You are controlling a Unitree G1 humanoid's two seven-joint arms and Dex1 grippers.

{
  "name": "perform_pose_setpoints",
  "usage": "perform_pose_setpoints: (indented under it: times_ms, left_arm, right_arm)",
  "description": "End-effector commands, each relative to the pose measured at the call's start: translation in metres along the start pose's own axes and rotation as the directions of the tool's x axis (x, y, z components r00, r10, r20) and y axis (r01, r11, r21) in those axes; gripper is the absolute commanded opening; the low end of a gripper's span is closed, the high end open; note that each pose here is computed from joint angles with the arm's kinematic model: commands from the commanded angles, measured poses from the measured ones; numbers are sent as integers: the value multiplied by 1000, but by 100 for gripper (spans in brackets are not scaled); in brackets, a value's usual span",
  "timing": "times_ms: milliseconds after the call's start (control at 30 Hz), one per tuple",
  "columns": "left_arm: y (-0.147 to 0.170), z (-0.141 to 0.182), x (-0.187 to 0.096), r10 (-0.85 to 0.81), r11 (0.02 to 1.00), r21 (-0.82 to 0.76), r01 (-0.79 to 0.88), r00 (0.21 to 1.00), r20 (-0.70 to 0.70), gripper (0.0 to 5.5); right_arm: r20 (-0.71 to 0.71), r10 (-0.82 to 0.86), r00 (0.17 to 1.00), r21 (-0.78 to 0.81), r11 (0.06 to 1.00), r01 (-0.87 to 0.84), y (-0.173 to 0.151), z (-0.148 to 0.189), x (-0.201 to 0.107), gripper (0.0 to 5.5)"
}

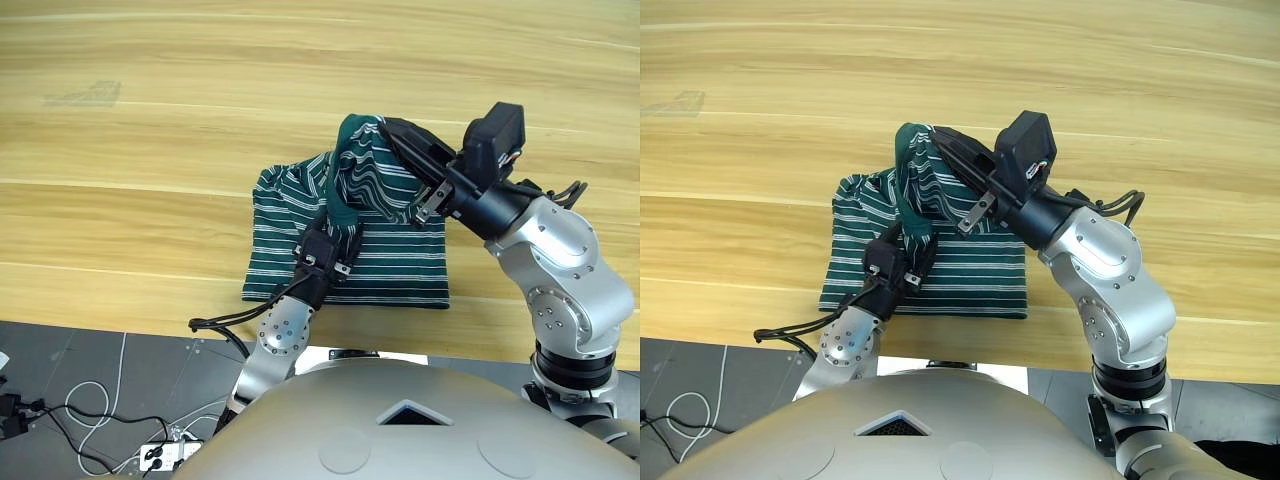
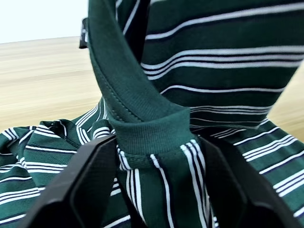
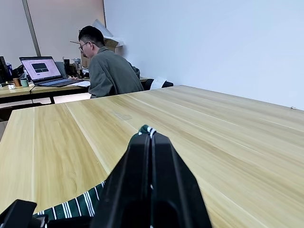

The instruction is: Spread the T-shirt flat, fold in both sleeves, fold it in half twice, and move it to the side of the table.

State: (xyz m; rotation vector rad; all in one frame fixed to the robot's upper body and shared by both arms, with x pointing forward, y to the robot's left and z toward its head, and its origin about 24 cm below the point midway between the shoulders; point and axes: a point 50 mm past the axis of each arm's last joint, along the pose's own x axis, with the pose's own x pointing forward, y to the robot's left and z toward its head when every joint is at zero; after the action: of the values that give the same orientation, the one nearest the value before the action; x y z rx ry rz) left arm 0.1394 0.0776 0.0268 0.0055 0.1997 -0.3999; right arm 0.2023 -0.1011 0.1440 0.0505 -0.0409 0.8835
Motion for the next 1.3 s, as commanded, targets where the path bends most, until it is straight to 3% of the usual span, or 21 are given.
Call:
perform_pose_setpoints:
  times_ms: [33,233,333,533,733,900,1033,1100,1167,1300]
  left_arm:
    - [-12,1,2,-15,1000,-16,15,1000,4,216]
    - [-14,0,2,-47,999,-2,47,999,10,63]
    - [-10,1,2,-44,999,14,44,999,18,15]
    - [11,14,1,-19,995,100,13,998,63,13]
    - [93,69,-8,120,913,355,-203,963,241,13]
    - [132,106,-29,80,788,567,-240,953,293,13]
    - [132,115,-40,-40,726,678,-119,976,214,13]
    - [122,117,-42,-185,671,740,53,978,98,13]
    - [124,118,-38,-271,598,779,187,962,-23,13]
    - [129,119,-19,-319,517,815,261,943,-100,13]
  right_arm:
    - [14,1,1000,-18,1000,0,0,4,1,0]
    - [-20,-13,1000,-38,999,12,-3,-6,1,0]
    - [-32,-29,999,-38,999,28,-6,-11,-1,0]
    - [-52,-85,995,-37,996,83,-17,-22,-7,0]
    - [-57,-95,994,-121,989,87,-38,-17,-25,0]
    - [-47,-79,996,-173,983,70,-43,-8,-29,0]
    - [-56,19,998,-149,988,-27,-32,-4,-32,0]
    - [-71,73,995,-129,988,-81,-31,-1,-38,0]
    - [-65,79,995,-127,988,-87,-36,6,-38,0]
    - [-70,77,995,-102,991,-84,-37,2,-31,0]
